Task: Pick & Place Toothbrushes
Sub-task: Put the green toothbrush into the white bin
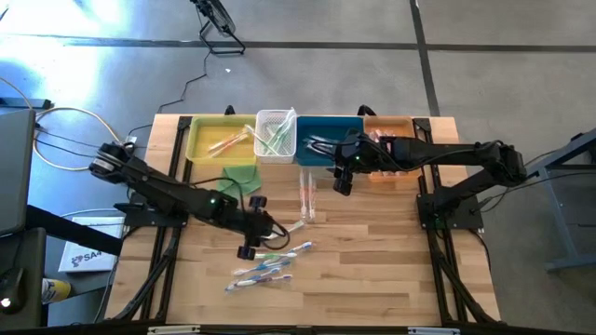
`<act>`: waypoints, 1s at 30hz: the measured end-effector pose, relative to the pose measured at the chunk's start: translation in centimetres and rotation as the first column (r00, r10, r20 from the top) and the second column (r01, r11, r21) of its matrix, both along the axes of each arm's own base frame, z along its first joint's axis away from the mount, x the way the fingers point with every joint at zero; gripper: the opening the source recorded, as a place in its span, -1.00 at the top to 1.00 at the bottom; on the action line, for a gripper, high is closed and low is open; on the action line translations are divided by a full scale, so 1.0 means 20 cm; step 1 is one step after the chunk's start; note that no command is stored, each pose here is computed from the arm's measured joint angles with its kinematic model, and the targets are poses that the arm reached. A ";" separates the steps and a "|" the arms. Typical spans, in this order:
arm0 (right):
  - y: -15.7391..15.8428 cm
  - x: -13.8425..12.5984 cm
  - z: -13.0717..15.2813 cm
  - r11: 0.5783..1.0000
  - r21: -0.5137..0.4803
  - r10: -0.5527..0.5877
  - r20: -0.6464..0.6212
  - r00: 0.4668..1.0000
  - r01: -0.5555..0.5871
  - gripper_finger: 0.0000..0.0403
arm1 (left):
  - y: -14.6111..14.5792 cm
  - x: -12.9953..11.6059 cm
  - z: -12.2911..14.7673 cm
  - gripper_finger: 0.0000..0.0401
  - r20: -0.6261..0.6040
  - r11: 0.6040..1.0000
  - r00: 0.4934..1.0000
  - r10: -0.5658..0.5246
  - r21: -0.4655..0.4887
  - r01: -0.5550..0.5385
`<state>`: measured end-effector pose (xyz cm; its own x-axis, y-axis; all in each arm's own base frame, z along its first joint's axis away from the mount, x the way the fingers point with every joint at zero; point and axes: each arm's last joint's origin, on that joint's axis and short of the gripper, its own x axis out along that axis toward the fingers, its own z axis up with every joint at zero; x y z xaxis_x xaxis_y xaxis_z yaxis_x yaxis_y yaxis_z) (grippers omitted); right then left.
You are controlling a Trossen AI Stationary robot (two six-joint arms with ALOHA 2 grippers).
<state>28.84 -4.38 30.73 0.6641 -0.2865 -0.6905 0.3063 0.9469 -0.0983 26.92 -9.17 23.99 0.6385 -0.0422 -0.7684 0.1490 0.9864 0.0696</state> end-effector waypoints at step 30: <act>0.00 0.00 0.00 1.000 -0.004 0.004 -0.006 1.000 -0.005 0.13 | 0.05 0.17 -0.44 0.13 -0.335 0.973 0.925 0.177 -0.083 -0.216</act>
